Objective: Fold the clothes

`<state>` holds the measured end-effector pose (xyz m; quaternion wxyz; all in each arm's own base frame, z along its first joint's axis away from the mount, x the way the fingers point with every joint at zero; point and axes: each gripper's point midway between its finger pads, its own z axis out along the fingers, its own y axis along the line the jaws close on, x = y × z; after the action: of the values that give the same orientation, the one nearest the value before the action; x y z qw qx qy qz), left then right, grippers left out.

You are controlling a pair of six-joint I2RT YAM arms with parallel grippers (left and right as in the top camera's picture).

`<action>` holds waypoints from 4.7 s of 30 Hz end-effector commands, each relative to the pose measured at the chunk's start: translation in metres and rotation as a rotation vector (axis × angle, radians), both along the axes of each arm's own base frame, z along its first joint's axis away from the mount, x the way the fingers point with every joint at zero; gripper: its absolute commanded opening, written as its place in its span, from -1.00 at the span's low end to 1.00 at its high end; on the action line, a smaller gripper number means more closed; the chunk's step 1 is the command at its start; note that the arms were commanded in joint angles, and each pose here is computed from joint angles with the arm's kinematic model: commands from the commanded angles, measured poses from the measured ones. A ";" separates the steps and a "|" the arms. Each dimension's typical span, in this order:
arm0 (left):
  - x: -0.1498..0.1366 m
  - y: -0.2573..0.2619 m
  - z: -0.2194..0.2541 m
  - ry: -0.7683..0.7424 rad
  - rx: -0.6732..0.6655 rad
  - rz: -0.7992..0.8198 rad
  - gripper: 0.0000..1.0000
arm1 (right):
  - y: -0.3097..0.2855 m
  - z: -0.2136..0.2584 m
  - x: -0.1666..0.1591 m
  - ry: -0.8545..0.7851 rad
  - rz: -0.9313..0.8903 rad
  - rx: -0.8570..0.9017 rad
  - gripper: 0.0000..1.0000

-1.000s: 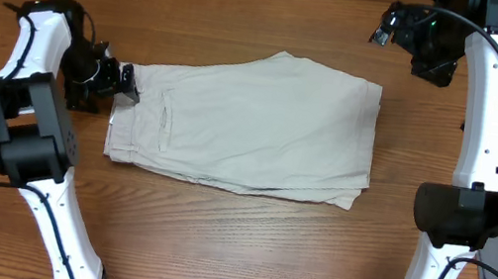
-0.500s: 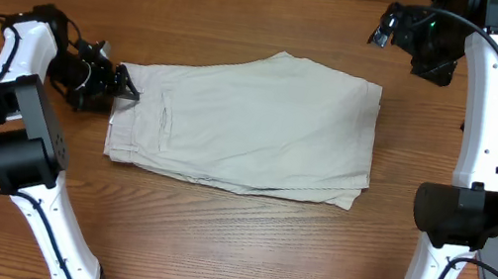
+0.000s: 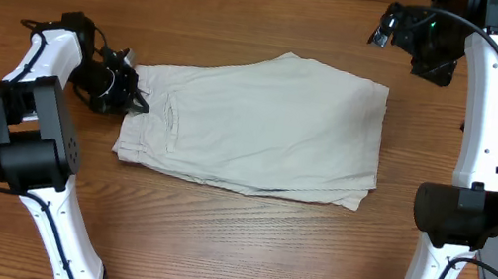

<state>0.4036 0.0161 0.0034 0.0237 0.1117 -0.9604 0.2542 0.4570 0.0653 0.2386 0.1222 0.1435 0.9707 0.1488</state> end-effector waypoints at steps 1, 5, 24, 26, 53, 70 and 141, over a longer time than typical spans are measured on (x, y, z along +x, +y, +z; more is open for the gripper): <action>-0.029 0.043 -0.040 0.211 0.213 0.072 -0.92 | 0.000 0.016 -0.002 -0.042 0.007 0.005 1.00; -0.020 0.062 -0.012 0.223 0.234 0.126 -0.92 | 0.009 0.009 -0.006 -0.014 0.025 0.028 1.00; 0.031 0.075 0.156 0.012 0.500 0.188 -0.92 | 0.013 -0.046 -0.022 0.155 0.042 -0.025 1.00; 0.036 0.056 0.167 -0.032 0.503 0.153 -0.92 | 0.010 -0.058 -0.023 0.181 0.038 -0.044 1.00; 0.022 -0.041 0.261 -0.293 0.582 0.113 -0.92 | 0.047 -0.217 -0.071 0.404 0.087 0.089 -0.08; 0.022 0.010 0.261 -0.274 0.612 0.158 -0.92 | 0.118 -0.218 -0.065 0.309 0.171 0.083 -0.07; 0.031 -0.259 0.134 -0.259 0.230 -0.299 -0.64 | 0.027 -0.201 -0.043 0.340 0.058 0.046 0.68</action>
<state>0.4294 -0.2457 0.1280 -0.0674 -0.0445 -0.9872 0.1376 0.4048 0.0981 0.0271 -0.0691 0.1408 0.9770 0.1447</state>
